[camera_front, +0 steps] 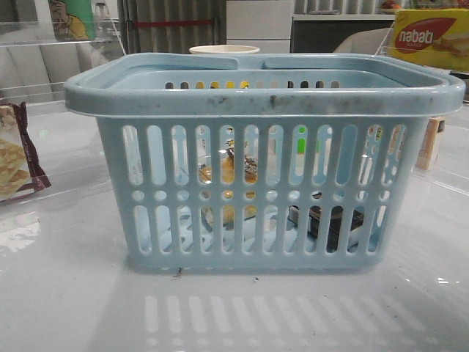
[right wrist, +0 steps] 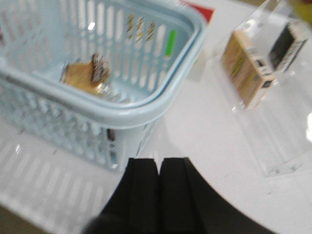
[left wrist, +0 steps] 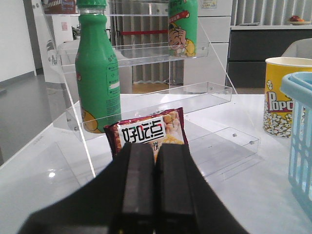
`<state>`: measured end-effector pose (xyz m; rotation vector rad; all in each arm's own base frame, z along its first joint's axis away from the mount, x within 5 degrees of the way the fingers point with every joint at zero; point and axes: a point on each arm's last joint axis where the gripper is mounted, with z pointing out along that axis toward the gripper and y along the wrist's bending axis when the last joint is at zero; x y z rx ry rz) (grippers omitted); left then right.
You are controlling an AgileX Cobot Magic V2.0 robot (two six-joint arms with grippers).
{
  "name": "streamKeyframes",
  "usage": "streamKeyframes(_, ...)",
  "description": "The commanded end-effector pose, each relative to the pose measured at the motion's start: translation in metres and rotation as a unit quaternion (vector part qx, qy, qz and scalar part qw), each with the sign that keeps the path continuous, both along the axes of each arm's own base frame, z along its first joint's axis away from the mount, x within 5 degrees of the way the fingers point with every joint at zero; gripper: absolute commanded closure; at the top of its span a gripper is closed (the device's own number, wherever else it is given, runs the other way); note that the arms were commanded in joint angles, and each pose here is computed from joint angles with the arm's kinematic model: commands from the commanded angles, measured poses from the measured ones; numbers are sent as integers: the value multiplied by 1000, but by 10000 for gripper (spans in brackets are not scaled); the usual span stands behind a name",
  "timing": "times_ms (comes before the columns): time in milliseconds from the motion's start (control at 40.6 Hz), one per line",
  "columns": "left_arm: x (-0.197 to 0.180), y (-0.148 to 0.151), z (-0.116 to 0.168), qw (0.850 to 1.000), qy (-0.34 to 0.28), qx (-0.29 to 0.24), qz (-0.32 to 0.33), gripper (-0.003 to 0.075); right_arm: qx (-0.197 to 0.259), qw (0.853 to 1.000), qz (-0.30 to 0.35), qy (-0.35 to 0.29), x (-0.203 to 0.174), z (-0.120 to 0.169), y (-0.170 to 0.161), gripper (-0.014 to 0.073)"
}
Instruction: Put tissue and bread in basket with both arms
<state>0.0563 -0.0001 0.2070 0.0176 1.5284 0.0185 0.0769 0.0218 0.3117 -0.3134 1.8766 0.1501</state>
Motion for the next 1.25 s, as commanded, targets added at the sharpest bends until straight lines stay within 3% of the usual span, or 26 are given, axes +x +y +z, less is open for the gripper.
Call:
streamKeyframes(0,-3,0,10,999,-54,-4,0,630,24,988,-57,-143,-8,2,-11,528)
streamKeyframes(197,-2,0,9,999,-53,-4,0,630,27,963,-125,-237,-21,-41,-21,528)
streamKeyframes(492,-2,0,9,999,-53,-4,0,630,25,963,-131,-234,-23,-97,-22,528)
streamKeyframes(1230,-2,0,9,999,-52,-4,0,630,26,963,-131,-234,-22,-101,-22,528)
